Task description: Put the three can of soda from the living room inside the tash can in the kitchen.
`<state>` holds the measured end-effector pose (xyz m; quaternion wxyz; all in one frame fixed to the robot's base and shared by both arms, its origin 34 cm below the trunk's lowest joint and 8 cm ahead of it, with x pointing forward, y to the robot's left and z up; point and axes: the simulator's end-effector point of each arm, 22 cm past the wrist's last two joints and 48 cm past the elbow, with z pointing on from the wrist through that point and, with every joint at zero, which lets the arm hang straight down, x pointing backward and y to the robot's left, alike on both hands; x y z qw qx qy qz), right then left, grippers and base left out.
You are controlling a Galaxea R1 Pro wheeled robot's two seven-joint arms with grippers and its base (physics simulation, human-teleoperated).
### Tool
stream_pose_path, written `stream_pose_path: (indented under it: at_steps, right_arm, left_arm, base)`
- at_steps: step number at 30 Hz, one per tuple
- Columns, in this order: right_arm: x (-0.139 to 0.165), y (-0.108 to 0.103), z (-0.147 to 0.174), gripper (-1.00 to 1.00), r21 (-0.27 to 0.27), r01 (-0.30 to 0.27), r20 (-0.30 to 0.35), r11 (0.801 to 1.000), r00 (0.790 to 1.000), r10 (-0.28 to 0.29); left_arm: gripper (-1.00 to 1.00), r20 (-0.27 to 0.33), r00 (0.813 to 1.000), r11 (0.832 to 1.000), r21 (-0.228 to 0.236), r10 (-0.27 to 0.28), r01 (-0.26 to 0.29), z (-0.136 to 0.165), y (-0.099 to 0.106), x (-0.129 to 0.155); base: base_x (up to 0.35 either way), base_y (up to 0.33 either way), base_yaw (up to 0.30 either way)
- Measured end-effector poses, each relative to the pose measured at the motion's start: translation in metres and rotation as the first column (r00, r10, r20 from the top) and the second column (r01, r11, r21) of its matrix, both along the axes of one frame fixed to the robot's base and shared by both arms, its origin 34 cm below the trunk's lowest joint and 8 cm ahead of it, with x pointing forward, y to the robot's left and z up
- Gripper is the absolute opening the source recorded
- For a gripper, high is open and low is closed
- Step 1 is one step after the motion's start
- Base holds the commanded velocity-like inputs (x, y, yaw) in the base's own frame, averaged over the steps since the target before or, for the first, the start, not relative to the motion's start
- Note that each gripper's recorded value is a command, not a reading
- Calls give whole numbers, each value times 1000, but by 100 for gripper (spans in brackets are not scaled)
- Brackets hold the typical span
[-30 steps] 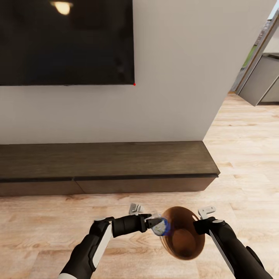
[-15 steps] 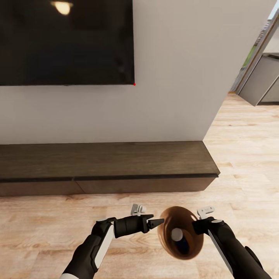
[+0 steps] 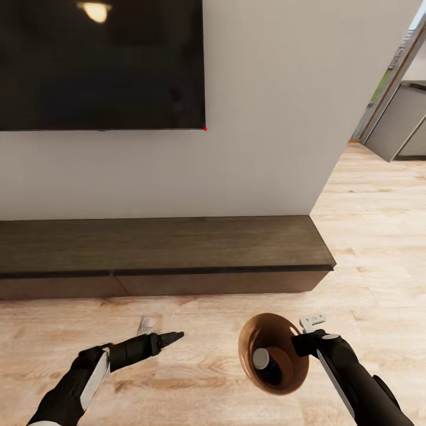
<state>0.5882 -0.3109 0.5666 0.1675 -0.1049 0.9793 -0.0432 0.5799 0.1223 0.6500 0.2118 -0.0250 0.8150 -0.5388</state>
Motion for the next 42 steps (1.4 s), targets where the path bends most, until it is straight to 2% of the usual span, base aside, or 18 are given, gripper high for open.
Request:
stream_pose_path:
  at_steps: [1, 4, 10, 14, 23, 42]
  right_arm:
    - [0, 0, 0, -100, 1, 0, 1, 1000, 1000, 0]
    - [1, 0, 1, -100, 1, 0, 3, 1000, 1000, 0]
    - [3, 1, 4, -100, 4, 2, 11, 1000, 1000, -2]
    - [4, 1, 7, -100, 4, 2, 17, 1000, 1000, -2]
    - [8, 1, 14, -100, 5, 2, 32, 1000, 999, -2]
    - [14, 3, 23, -100, 9, 2, 53, 1000, 999, -2]
  left_arm:
    - [100, -42, 999, 1000, 14, 19, -19, -15, 17, -9]
    - [100, -104, 993, 997, 53, 56, -51, -44, 47, -32]
    - [100, -129, 985, 984, 150, 113, -93, -90, 92, -82]
    - [100, -131, 982, 975, 194, 134, -107, -105, 108, -108]
    - [100, -141, 979, 968, 221, 150, -116, -111, 121, -124]
    - [100, -125, 981, 968, 221, 151, -121, -105, 123, -120]
  base:
    - [0, 0, 0]
    - [0, 0, 0]
    - [0, 0, 0]
    - [0, 0, 0]
    - [0, 0, 0]
    - [0, 0, 0]
